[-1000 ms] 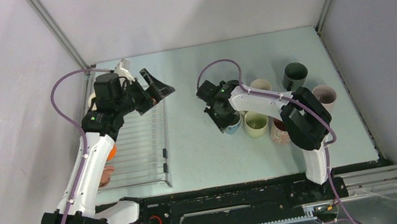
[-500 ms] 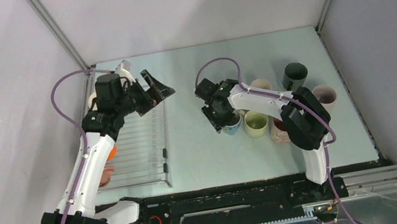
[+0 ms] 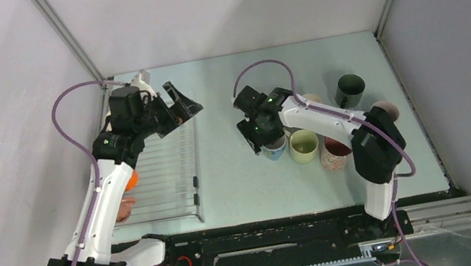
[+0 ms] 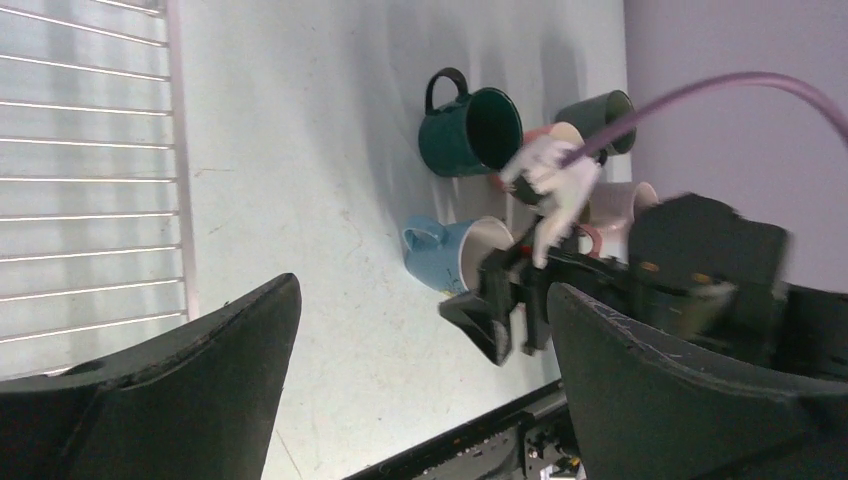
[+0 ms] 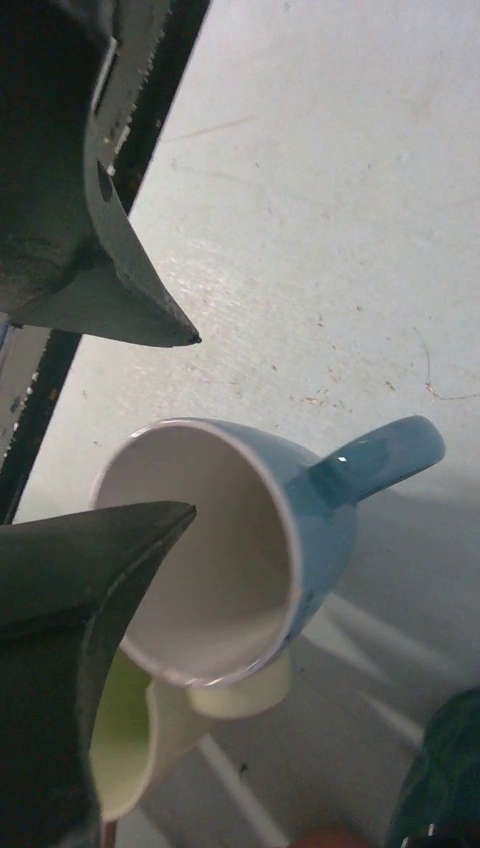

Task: Unload the cups from the dish rack
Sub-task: Place the cup at the center of the board, then adjust the cup in the dish rack.

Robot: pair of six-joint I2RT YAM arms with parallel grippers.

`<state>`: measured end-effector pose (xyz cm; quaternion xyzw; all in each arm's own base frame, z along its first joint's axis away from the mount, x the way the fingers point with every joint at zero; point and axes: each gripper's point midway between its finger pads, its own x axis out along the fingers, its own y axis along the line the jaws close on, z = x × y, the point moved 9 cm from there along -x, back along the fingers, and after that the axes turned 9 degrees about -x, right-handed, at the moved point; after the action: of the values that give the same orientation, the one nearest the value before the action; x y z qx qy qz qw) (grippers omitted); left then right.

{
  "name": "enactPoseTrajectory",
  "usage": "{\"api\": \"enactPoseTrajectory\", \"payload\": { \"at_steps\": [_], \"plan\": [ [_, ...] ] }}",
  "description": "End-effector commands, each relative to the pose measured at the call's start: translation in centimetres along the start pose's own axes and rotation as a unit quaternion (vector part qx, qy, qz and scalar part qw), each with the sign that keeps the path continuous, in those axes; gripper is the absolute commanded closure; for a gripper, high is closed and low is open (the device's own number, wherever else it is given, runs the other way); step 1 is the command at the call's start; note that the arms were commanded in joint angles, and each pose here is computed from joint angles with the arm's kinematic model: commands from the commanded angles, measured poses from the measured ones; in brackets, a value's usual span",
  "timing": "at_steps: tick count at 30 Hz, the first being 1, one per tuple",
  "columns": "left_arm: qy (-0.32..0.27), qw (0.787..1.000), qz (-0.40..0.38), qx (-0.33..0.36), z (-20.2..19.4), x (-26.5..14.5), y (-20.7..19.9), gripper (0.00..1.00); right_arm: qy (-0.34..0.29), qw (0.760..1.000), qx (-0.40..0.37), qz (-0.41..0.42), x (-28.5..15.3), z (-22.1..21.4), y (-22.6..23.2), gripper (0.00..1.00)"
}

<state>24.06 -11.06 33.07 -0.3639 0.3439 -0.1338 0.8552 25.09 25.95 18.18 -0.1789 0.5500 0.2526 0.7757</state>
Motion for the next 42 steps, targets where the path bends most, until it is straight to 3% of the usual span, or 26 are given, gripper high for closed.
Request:
{"api": "enactPoseTrajectory", "payload": {
  "at_steps": [1,8,10,11,17,24,30,42],
  "plan": [
    [-0.063,0.997,0.018,0.026,1.3,-2.5,-1.1,0.00,-0.076,0.997,0.008,0.005,-5.4,0.8,0.0,0.33],
    [-0.143,0.978,0.152,0.010,1.7,-4.7,1.3,0.00,-0.137,0.990,0.006,0.027,-8.9,0.0,-0.1,0.16],
    [-0.168,0.966,0.195,-0.002,1.5,-5.6,2.3,0.00,-0.151,0.988,0.005,0.039,-9.7,-0.3,0.0,0.03],
    [-0.183,0.957,0.224,-0.009,1.5,-6.0,3.0,0.00,-0.156,0.987,0.005,0.043,-9.8,-0.4,0.0,0.01],
    [-0.244,0.896,0.366,-0.055,0.6,-8.3,7.4,0.00,-0.196,0.978,0.006,0.076,-11.7,-0.9,0.2,0.00],
    [-0.258,0.855,0.442,-0.086,0.7,-8.9,11.7,0.00,-0.213,0.972,0.005,0.095,-12.7,-1.4,0.3,0.00],
    [-0.236,0.846,0.469,-0.090,2.8,-8.0,14.2,0.00,-0.215,0.971,0.004,0.104,-12.8,-1.5,0.3,0.00],
    [-0.165,0.863,0.469,-0.092,4.2,-5.5,19.3,0.00,-0.217,0.968,-0.003,0.126,-13.0,-1.6,0.6,0.00]
  ]
}}
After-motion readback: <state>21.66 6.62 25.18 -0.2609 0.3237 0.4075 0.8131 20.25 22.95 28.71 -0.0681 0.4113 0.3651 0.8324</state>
